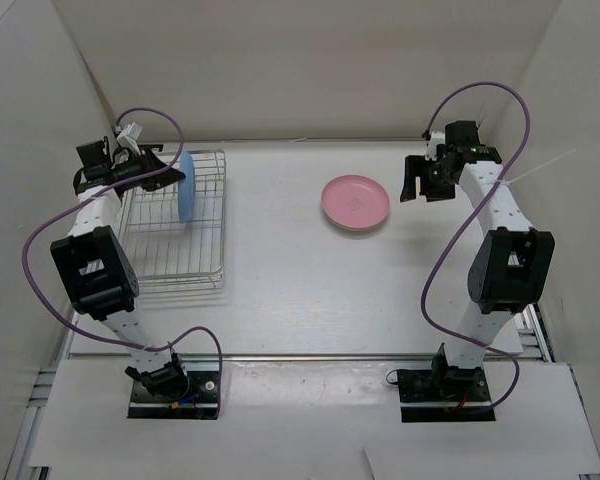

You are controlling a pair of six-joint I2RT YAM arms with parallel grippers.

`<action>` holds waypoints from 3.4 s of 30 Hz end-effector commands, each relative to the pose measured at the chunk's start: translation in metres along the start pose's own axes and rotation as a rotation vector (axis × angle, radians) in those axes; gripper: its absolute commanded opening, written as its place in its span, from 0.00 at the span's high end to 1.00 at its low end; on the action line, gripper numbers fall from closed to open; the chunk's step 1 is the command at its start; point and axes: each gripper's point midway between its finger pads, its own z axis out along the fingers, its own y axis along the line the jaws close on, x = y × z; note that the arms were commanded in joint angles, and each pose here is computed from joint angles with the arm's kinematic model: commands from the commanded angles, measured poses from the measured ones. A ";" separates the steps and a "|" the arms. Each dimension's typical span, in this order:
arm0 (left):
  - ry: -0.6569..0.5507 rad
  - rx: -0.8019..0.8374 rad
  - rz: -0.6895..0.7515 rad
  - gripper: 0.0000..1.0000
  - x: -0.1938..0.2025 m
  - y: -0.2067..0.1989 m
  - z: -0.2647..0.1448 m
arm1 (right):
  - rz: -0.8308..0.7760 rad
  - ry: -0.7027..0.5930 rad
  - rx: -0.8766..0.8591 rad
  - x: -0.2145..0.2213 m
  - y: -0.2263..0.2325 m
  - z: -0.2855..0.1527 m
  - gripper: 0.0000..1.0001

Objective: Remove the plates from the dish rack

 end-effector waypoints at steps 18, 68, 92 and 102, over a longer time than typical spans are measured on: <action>-0.006 0.037 0.102 0.89 -0.031 -0.051 -0.017 | -0.010 -0.044 0.004 -0.005 0.000 -0.006 0.21; 0.678 -0.044 1.958 0.89 0.186 -0.353 0.026 | -0.503 -0.321 -0.399 -0.033 0.181 -0.162 0.22; 0.499 0.020 2.005 0.89 0.195 -0.419 0.048 | -0.447 -0.257 -0.446 -0.022 0.169 -0.124 0.49; 0.490 -0.013 2.008 0.89 0.192 -0.416 0.055 | -0.431 -0.244 -0.434 -0.022 0.167 -0.119 1.00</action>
